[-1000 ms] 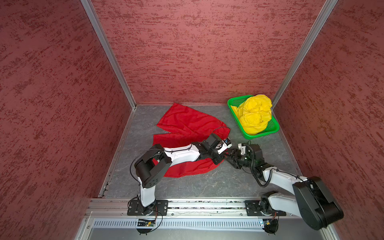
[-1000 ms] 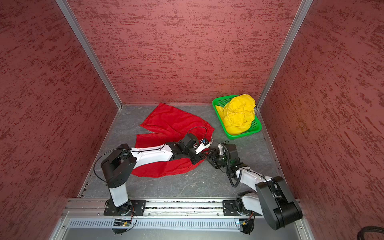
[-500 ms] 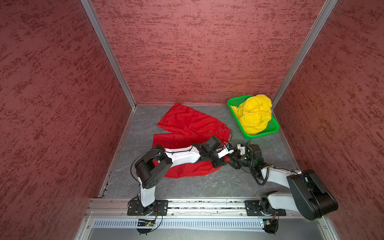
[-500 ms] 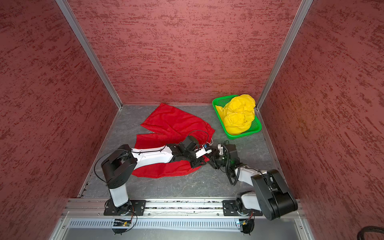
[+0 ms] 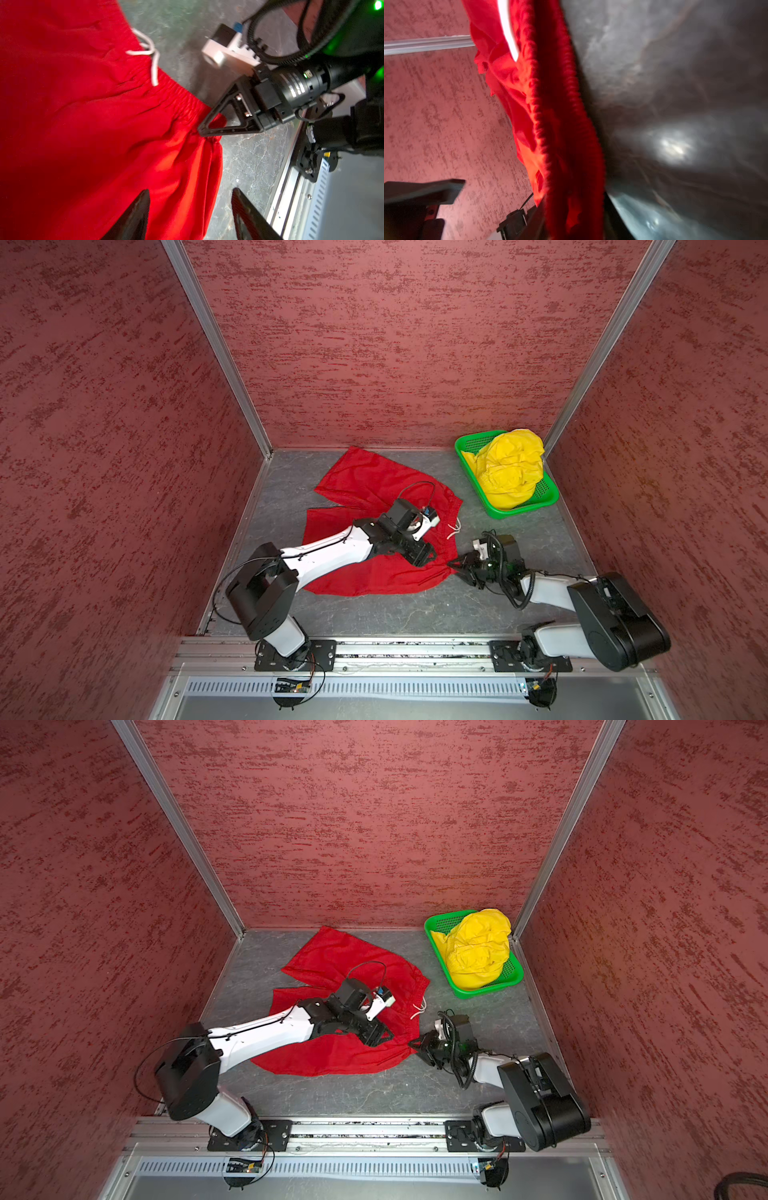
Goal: Fold and stack the shorts
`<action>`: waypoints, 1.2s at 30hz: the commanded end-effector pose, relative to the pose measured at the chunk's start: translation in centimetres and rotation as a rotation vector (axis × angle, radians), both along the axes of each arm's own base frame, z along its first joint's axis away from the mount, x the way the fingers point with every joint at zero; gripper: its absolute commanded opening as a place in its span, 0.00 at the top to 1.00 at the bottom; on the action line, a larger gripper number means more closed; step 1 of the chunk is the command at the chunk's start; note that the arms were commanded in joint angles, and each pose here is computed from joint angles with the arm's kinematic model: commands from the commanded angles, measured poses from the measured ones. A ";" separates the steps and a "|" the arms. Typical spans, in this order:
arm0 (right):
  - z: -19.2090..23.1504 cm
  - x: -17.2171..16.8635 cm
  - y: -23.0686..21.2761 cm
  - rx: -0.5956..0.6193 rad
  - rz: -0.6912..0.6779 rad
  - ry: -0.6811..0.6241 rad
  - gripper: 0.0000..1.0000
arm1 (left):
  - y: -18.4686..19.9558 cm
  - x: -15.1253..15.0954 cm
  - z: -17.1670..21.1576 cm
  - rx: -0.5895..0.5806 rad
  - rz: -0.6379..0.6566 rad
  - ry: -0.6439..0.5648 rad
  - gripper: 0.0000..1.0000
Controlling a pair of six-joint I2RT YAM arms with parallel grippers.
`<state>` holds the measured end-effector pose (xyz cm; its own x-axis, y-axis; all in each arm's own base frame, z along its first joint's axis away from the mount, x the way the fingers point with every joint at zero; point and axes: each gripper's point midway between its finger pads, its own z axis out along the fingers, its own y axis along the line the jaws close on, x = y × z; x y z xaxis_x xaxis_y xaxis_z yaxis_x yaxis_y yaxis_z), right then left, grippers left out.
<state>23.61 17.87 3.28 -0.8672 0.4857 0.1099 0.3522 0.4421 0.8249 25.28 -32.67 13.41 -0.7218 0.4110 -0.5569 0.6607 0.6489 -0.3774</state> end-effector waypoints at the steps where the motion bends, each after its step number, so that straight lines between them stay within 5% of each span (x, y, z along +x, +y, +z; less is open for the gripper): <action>1: -0.9 -0.2 -0.9 -0.076 -0.002 0.013 0.76 | 6.6 0.1 -2.2 0.066 0.385 0.268 0.35; 8: -0.9 0.2 -1.1 -0.084 -0.019 -0.003 0.95 | 17.4 -1.1 -3.1 -0.027 0.872 0.490 0.32; 20: -0.1 0.7 -1.3 -0.102 -0.038 -0.031 0.97 | 30.2 -7.6 -6.4 0.008 1.545 0.697 0.29; 25: 0.2 0.8 -1.5 -0.114 -0.040 -0.039 0.96 | 33.2 -9.3 -7.5 0.136 1.697 0.697 0.31; 36: 0.5 0.7 -1.5 -0.114 -0.037 -0.044 0.96 | 34.5 -8.8 -10.4 0.087 1.763 0.757 0.43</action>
